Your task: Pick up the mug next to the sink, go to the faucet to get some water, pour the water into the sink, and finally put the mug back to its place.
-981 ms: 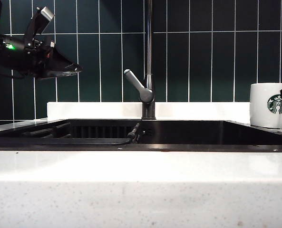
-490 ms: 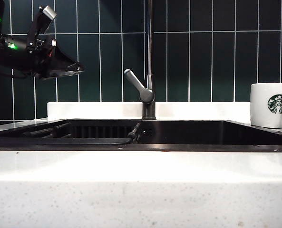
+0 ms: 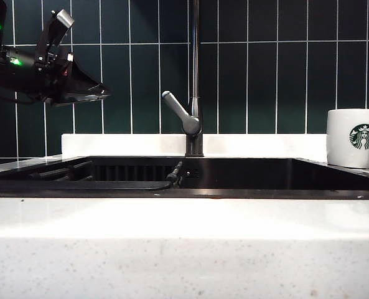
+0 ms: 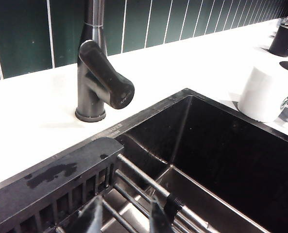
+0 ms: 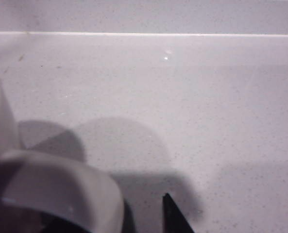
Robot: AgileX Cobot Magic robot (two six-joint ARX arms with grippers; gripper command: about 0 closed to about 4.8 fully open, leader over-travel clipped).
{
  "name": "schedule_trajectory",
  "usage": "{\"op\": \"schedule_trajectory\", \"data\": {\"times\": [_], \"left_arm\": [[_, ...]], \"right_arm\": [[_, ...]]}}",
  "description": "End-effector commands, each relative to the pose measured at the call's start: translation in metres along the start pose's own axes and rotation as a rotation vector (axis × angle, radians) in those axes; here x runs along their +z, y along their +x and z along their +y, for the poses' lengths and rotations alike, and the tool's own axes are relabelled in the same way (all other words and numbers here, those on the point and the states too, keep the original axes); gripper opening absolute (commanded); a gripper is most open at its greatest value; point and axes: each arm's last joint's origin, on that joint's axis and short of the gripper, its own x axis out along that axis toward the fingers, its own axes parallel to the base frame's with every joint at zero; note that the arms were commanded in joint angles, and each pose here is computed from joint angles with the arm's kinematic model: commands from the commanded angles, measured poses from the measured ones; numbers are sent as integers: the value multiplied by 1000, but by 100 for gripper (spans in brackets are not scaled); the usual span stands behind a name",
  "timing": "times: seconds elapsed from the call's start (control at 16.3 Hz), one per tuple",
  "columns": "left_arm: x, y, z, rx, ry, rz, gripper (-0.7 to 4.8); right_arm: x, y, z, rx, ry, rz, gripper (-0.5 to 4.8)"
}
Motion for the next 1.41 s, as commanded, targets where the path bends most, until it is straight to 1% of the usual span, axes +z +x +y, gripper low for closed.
{"op": "schedule_trajectory", "data": {"times": [0.06,0.12,0.18,0.25,0.31,0.37,0.49,0.55,0.67,0.86,0.98,1.04,1.16,1.29,1.41], "left_arm": [[3,0,-1,-5,16,-10,121],[3,0,-1,-5,16,-10,121],[3,0,-1,-5,16,-10,121],[3,0,-1,-5,15,-10,121],[3,0,-1,-5,15,-10,121],[3,0,-1,-5,16,-10,121],[3,0,-1,-5,17,-12,121],[3,0,-1,-5,18,-13,121],[3,0,-1,-5,19,-13,121],[3,0,0,-5,19,-14,121],[5,1,0,-5,22,-16,121],[7,2,2,-5,26,-20,121],[18,15,17,-11,25,-23,122],[25,28,31,-65,16,-16,125],[30,48,46,-105,24,-23,131]], "right_arm": [[8,-1,-4,-30,3,-70,198],[9,-1,-4,-33,3,-73,198],[9,-1,-4,-32,3,-72,173],[9,-1,-4,-32,3,-72,108],[9,-1,-4,-32,3,-72,61],[9,-1,-4,-32,3,-72,46],[9,-1,-4,-32,3,-75,39],[13,-3,-3,-30,4,-93,16],[23,-7,-4,-33,6,-137,-1],[35,-15,-4,-20,8,-190,-1],[44,-20,1,28,8,-226,-1],[47,-23,5,44,8,-240,0],[56,-31,30,178,-4,-279,0],[67,-30,51,270,-20,-219,0],[91,-26,74,358,-39,-155,0]]}}
